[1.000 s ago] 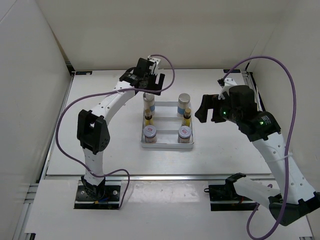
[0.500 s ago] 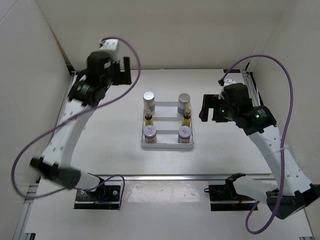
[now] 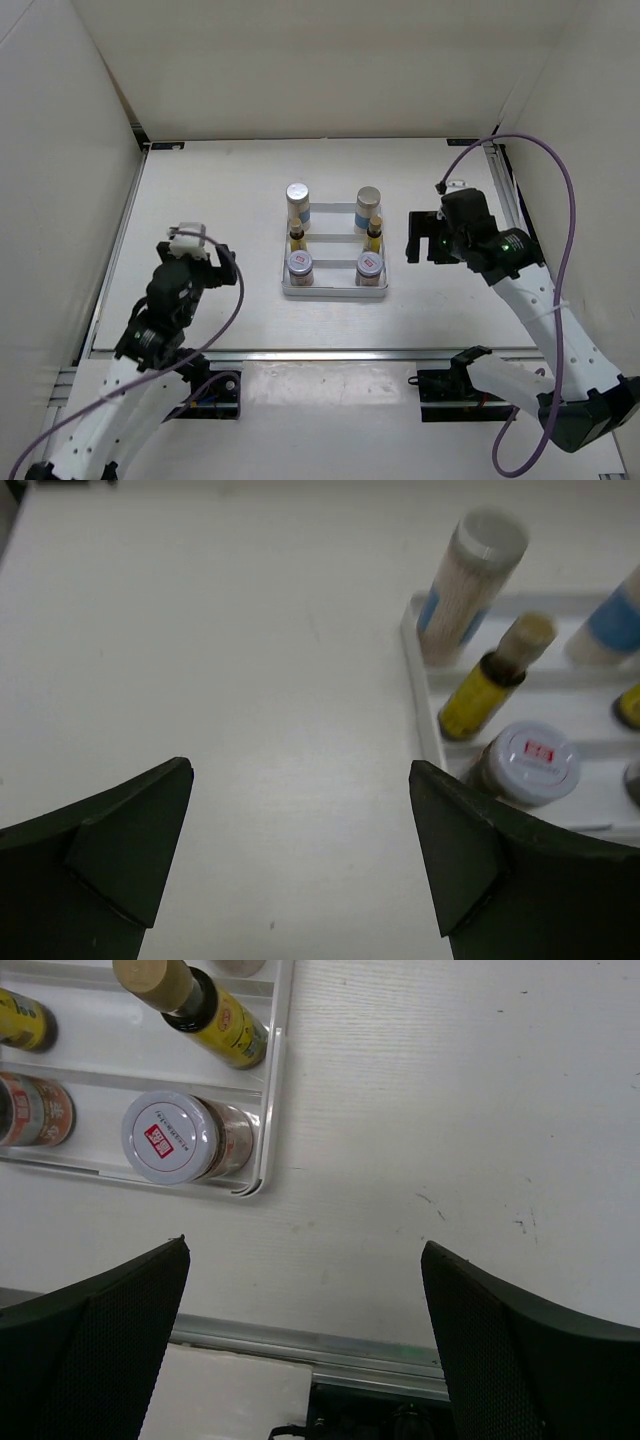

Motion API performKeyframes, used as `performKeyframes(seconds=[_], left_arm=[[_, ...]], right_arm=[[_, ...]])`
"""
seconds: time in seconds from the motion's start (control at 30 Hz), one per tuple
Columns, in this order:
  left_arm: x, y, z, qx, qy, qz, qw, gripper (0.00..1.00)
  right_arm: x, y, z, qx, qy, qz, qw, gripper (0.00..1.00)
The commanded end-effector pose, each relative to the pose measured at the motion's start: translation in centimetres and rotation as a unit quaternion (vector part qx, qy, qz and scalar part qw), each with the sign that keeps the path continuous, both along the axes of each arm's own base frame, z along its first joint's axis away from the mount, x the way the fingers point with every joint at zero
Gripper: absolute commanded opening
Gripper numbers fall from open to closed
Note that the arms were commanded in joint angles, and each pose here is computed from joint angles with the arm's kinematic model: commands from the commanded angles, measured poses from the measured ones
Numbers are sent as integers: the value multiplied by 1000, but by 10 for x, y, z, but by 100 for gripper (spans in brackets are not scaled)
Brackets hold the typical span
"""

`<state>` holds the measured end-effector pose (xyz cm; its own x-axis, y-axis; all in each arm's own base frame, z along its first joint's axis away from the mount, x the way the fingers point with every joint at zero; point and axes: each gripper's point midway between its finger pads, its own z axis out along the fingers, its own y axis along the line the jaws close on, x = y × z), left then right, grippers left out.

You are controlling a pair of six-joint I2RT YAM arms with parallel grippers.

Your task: Organize the condiment bottles

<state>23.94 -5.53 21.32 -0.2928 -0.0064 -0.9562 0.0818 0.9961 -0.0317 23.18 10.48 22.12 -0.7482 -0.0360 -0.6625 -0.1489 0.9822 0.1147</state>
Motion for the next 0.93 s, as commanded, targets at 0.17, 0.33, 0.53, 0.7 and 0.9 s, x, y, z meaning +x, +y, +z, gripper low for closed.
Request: performKeyframes(seconds=[0.17,0.33,0.53,0.7,0.9], left_arm=[[3,12,62,-37,-152,30,987,100],[14,9,48,-5,-95,34,995,100],[11,26,47,4,-89,79,993,100],[5,40,52,-2,-116,108,987,100],[4,50,47,-4,-129,140,982,100]], right_arm=[[-4,-35,15,-39,-80,-45,995,100],[-13,-61,26,-46,-124,-108,985,100],[-18,-63,12,-53,-98,-113,987,100],[-18,-73,12,-67,-95,-146,983,100],[-20,-75,16,-64,-104,-150,981,100]])
